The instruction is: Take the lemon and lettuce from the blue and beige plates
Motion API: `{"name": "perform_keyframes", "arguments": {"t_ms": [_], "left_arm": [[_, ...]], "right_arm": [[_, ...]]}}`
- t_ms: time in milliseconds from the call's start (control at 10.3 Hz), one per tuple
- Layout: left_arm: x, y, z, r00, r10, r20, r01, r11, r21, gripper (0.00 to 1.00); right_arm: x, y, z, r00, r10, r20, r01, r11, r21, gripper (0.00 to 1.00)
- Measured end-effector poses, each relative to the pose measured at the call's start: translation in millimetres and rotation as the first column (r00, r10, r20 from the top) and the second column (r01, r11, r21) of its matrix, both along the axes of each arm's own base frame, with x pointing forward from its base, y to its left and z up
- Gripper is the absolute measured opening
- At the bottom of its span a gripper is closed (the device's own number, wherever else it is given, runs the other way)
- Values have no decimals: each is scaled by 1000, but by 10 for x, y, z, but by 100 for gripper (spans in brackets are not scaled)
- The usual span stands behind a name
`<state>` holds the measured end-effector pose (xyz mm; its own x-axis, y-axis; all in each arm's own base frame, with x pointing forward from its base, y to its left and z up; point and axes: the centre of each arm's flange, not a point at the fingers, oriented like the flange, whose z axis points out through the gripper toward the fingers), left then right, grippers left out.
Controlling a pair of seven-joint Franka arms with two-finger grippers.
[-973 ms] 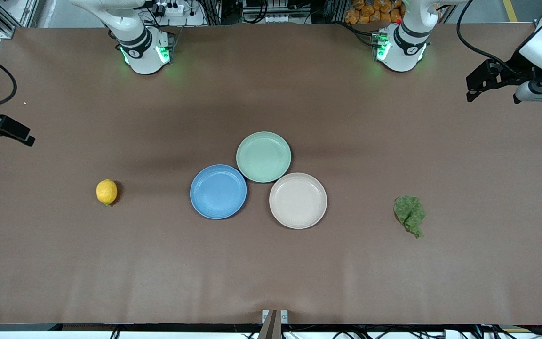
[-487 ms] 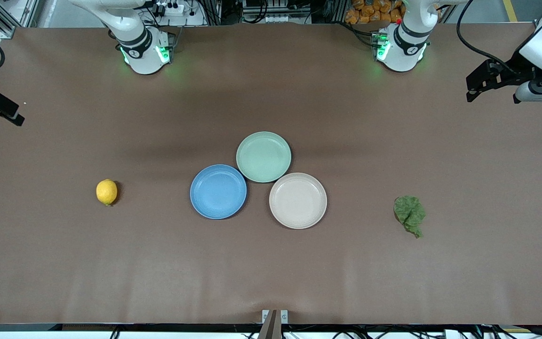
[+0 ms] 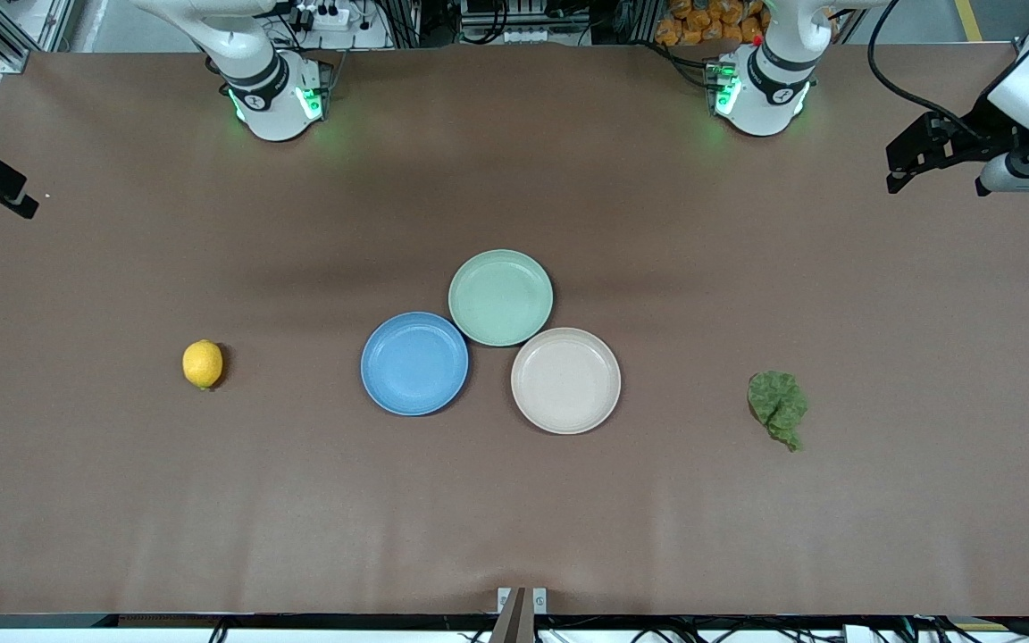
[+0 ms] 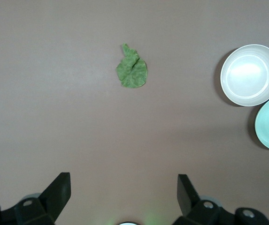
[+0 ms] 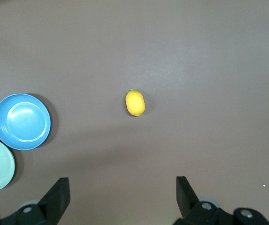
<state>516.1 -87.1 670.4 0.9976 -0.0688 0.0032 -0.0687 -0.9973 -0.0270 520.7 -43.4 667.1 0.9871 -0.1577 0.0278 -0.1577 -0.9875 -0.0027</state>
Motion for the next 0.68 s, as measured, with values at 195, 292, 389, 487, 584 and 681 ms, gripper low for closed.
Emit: {"name": "perform_keyframes", "arguments": {"t_ms": [195, 292, 389, 487, 584, 681], "left_arm": [[0, 0, 1, 1000, 0, 0, 0, 1000, 0, 100], [0, 0, 1, 1000, 0, 0, 0, 1000, 0, 100], [0, 1, 1, 1000, 0, 0, 0, 1000, 0, 100], [0, 2, 1, 1000, 0, 0, 0, 1000, 0, 100], [0, 2, 1, 1000, 0, 0, 0, 1000, 0, 100], [0, 2, 2, 1000, 0, 0, 0, 1000, 0, 100]], "right_arm": [[-15, 16, -19, 1000, 3, -17, -3, 1000, 1, 100], [-25, 25, -38, 1000, 4, -30, -4, 1000, 2, 100], [-27, 36, -55, 999, 6, -39, -6, 1000, 3, 100], [-29, 51, -65, 999, 9, -45, -9, 1000, 3, 100], [-29, 65, -69, 999, 11, -48, -11, 1000, 3, 100], [-29, 72, -69, 999, 13, -48, -13, 1000, 3, 100]]}}
